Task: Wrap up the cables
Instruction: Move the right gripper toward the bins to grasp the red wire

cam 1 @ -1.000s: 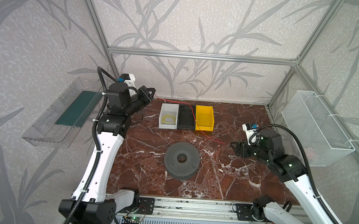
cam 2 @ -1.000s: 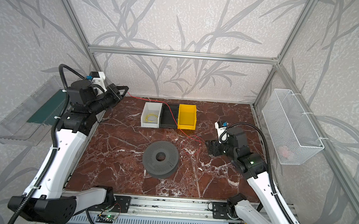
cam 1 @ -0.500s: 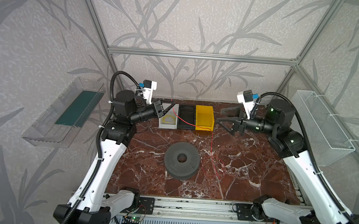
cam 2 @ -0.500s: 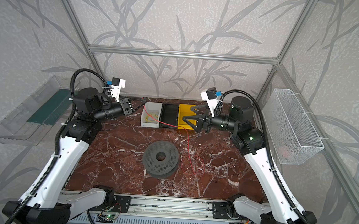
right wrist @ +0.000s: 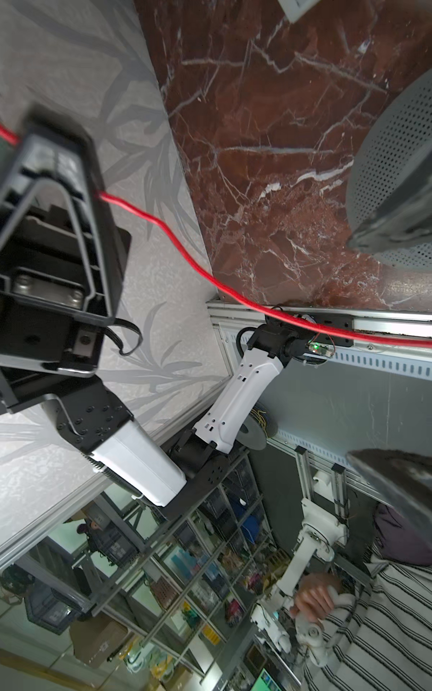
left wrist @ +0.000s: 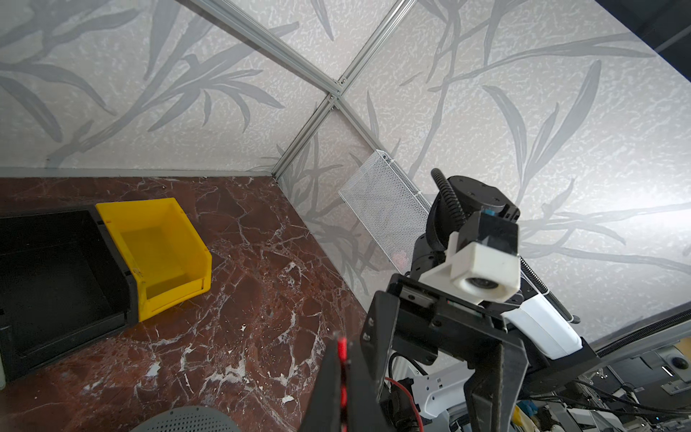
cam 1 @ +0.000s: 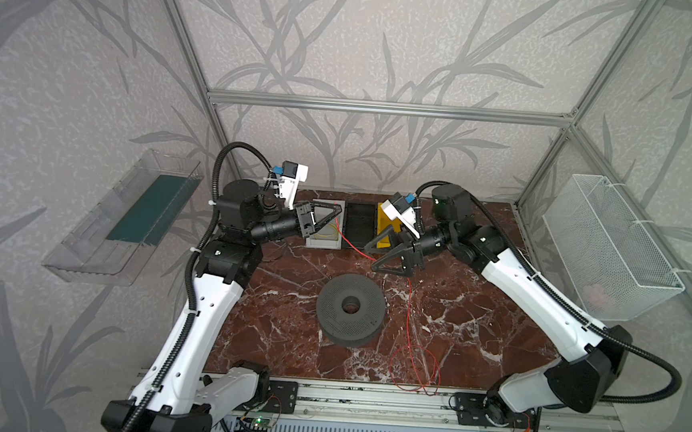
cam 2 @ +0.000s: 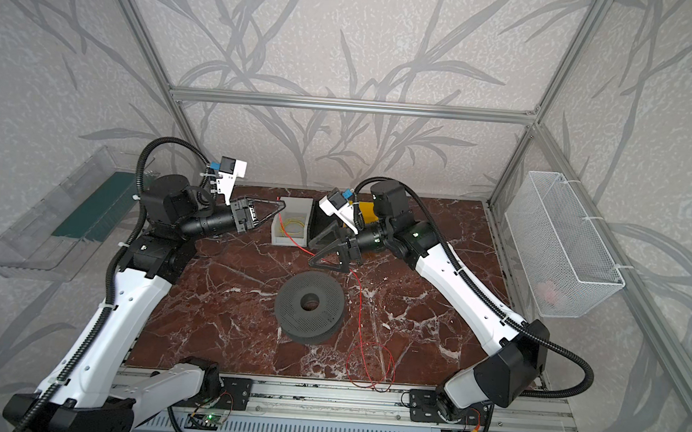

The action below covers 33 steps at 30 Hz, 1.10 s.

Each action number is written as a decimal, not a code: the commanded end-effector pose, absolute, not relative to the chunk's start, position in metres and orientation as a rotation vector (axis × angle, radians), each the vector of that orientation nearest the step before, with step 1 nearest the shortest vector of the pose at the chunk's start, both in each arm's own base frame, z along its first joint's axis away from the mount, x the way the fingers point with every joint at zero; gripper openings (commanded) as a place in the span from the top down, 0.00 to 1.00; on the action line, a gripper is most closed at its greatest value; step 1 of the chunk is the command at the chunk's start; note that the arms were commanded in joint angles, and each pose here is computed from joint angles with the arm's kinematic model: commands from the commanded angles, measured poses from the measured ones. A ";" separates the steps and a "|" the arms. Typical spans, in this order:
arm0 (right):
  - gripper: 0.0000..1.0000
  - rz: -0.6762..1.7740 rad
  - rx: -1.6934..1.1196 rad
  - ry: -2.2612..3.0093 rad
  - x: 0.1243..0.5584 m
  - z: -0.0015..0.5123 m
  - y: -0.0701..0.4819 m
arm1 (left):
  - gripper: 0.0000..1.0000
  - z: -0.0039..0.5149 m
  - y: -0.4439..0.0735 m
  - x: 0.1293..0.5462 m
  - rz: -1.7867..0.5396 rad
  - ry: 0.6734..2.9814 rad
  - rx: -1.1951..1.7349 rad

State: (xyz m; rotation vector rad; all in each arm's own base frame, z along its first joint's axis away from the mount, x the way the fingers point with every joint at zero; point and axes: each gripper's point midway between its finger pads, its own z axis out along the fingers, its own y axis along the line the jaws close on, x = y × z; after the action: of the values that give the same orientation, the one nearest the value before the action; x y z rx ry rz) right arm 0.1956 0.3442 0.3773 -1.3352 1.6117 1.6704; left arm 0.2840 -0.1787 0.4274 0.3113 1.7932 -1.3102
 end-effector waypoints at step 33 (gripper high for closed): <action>1.00 1.272 -1.184 2.024 0.178 0.250 0.298 | 1.00 0.472 -0.042 0.367 -0.861 1.588 -0.417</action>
State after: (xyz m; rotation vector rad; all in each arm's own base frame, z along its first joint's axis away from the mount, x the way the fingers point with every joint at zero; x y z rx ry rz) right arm 0.1961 0.3115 0.2720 -1.1728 1.8835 1.2642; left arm 0.3496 -0.0894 0.4360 -0.2955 1.7460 -1.0622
